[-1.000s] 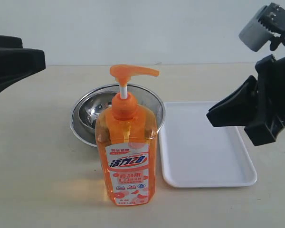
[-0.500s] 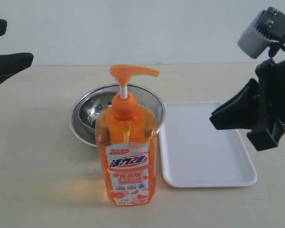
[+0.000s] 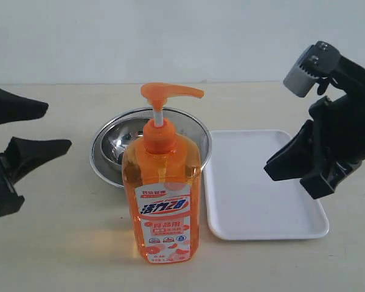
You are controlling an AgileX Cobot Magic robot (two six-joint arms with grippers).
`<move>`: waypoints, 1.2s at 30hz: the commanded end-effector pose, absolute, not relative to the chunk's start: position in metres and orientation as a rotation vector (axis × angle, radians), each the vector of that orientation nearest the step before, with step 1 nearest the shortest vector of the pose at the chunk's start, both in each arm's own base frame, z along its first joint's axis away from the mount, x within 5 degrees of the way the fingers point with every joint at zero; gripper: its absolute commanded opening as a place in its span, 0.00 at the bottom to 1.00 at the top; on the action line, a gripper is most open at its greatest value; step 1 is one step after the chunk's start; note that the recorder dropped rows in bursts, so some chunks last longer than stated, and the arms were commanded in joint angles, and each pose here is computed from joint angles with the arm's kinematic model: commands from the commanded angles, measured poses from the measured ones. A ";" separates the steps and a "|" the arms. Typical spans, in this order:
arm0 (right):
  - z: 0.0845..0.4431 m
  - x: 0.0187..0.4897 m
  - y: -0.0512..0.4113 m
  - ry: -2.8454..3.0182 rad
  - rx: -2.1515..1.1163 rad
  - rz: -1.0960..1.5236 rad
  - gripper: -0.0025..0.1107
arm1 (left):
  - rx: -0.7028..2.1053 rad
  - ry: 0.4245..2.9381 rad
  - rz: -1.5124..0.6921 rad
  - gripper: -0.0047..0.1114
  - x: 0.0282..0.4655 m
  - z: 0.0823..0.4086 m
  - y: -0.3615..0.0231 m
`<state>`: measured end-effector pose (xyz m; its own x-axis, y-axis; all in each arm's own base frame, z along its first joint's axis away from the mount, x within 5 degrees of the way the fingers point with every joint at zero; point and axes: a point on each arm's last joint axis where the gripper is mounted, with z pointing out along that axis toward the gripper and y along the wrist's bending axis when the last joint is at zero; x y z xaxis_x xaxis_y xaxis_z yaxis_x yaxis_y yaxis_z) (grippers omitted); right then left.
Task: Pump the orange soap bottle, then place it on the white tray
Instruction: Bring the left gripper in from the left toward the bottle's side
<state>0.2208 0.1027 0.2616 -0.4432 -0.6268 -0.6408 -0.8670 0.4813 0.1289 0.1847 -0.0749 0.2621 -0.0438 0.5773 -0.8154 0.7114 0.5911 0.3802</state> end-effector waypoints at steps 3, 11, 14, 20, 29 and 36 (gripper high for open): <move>0.249 0.232 0.107 2.224 -1.225 0.637 0.02 | 1.137 1.704 -0.322 0.51 0.174 0.255 -0.084; 0.237 0.239 0.109 2.243 -1.232 0.664 0.02 | 1.035 1.856 -0.514 0.55 0.171 0.238 -0.088; 0.237 0.240 0.110 2.236 -1.232 0.666 0.02 | 1.036 1.893 -0.575 0.61 0.173 0.231 -0.090; 0.237 0.240 0.110 2.226 -1.226 0.669 0.02 | 1.065 1.930 -0.635 0.62 0.174 0.222 -0.098; 0.241 0.241 0.114 2.184 -1.206 0.719 0.02 | 1.053 1.909 -0.691 0.62 0.189 0.206 -0.106; 0.242 0.235 0.124 2.143 -1.253 0.783 0.02 | 1.104 1.892 -0.782 0.62 0.206 0.198 -0.115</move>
<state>0.2381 0.1171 0.2416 -0.4500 -0.5737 -0.6843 -0.8750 0.4362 0.2097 0.2014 -0.1112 0.1981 -0.3290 0.4093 -0.8510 0.8799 0.4601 -0.1189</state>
